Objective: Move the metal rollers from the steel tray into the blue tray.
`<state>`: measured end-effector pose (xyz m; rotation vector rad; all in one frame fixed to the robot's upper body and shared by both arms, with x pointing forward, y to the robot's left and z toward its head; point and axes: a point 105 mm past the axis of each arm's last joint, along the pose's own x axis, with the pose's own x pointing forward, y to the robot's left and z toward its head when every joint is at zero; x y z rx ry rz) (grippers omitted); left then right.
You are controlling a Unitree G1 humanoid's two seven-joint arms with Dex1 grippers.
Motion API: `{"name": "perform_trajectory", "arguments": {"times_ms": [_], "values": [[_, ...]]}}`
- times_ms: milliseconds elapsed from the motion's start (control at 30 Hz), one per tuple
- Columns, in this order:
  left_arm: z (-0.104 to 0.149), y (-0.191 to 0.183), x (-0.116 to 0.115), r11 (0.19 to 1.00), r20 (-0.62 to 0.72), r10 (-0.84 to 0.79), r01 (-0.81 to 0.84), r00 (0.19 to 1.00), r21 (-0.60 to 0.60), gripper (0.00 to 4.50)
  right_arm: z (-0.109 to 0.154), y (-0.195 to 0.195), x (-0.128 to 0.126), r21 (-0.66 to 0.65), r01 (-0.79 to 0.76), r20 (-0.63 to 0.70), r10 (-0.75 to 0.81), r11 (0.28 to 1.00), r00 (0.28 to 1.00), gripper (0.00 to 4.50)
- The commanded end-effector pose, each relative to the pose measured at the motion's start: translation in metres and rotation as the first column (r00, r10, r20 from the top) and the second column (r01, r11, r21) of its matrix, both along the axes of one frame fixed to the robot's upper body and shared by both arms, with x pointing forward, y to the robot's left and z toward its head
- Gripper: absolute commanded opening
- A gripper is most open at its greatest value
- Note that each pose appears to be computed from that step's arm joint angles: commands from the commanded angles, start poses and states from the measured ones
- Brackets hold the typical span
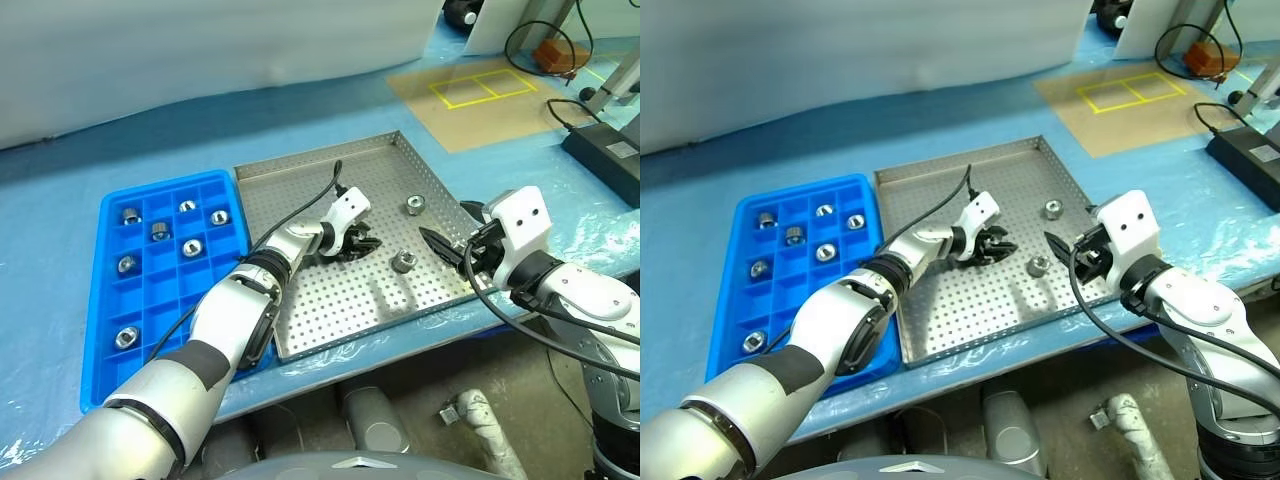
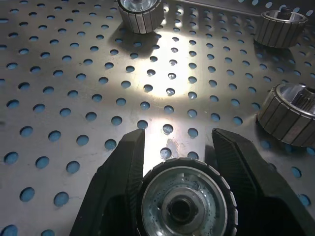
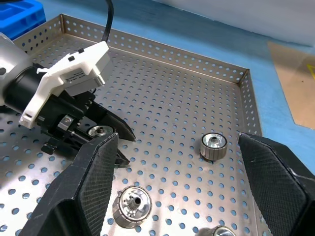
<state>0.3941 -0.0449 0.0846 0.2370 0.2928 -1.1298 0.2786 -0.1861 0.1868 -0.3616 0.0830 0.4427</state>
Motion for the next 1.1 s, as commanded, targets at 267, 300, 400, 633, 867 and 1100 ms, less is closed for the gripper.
{"name": "perform_trajectory", "arguments": {"times_ms": [267, 300, 400, 633, 867, 1100], "values": [[0.064, -0.011, -0.005, 0.955, 0.106, -0.175, 0.195, 0.979, -0.224, 1.84, 0.011, 0.010, 0.007, -0.012, -0.056, 0.047, 0.056, 0.998, 0.997, 4.02], [0.072, -0.011, -0.007, 0.940, 0.123, -0.202, 0.227, 0.972, -0.253, 1.84, 0.011, 0.011, 0.008, -0.011, -0.062, 0.048, 0.063, 0.998, 0.997, 4.02], [0.090, -0.007, -0.012, 0.908, 0.180, -0.259, 0.302, 0.949, -0.289, 1.84, 0.011, 0.014, 0.011, -0.007, -0.082, 0.049, 0.082, 0.997, 0.995, 4.02], [0.114, 0.024, -0.019, 0.887, 0.331, -0.297, 0.388, 0.896, -0.251, 1.84, 0.010, 0.023, 0.020, -0.002, -0.140, 0.045, 0.140, 0.990, 0.989, 4.02], [0.112, 0.098, -0.046, 0.926, 0.404, -0.249, 0.339, 0.880, -0.168, 1.84, 0.014, 0.042, 0.043, 0.016, -0.249, 0.057, 0.248, 0.968, 0.967, 4.02], [0.098, 0.144, -0.067, 0.982, 0.405, -0.109, 0.161, 0.908, -0.097, 1.84, 0.019, 0.079, 0.070, 0.040, -0.407, 0.083, 0.403, 0.912, 0.911, 4.02]]}}
